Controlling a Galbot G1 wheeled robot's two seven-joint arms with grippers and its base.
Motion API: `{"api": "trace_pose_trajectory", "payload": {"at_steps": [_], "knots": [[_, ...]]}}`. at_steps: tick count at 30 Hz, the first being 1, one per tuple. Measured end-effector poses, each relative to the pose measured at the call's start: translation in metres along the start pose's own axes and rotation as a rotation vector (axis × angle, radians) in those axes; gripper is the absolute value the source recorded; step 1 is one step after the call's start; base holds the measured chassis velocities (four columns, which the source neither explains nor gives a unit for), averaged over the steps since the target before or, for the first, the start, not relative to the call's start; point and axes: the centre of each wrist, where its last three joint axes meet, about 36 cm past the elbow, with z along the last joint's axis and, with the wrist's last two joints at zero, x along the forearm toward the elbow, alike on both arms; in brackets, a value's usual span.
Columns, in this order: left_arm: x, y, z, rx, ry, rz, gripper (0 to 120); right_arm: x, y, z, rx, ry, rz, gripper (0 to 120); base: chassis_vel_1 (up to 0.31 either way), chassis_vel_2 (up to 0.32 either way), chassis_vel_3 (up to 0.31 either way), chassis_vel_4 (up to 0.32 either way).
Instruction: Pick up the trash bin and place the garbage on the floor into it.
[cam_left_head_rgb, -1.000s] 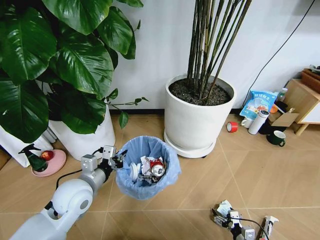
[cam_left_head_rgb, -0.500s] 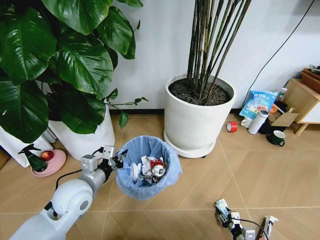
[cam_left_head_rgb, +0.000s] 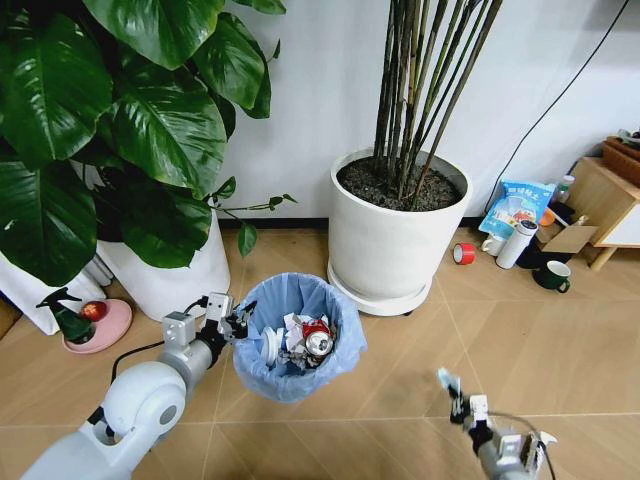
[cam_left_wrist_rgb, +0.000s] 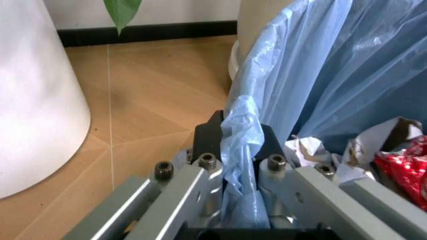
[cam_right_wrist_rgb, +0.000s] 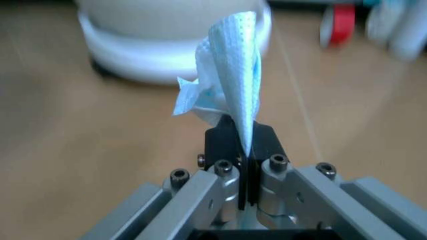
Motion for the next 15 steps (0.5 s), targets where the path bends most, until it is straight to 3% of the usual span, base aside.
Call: {"api": "trace_pose_trajectory", "payload": {"at_steps": [2, 3, 6, 7, 10, 15], "knots": [[0.000, -0.001, 0.001, 0.000, 0.004, -0.002, 1, -0.003, 0.002, -0.043, 0.031, -0.077, -0.043, 0, 0.000, 0.000, 0.000, 0.000], [0.000, -0.001, 0.001, 0.000, 0.004, -0.002, 1, -0.003, 0.002, -0.043, 0.031, -0.077, -0.043, 0, 0.000, 0.000, 0.000, 0.000], [-0.002, -0.001, 0.001, -0.004, 0.014, -0.001, 1, -0.001, 0.015, -0.110, 0.093, -0.161, -0.175, 0, 0.000, 0.000, 0.000, 0.000], [-0.002, -0.001, 0.001, -0.004, 0.014, -0.001, 1, -0.001, 0.015, -0.110, 0.093, -0.161, -0.175, 0, 0.000, 0.000, 0.000, 0.000], [-0.003, 0.000, -0.001, -0.010, 0.022, -0.001, 1, 0.000, 0.038, -0.166, 0.101, -0.220, -0.291, 0, 0.000, 0.000, 0.000, 0.000], [-0.007, 0.001, -0.003, -0.019, 0.041, 0.005, 1, 0.003, 0.068, -0.219, 0.065, -0.256, -0.414, 0, 0.000, 0.000, 0.000, 0.000]]}}
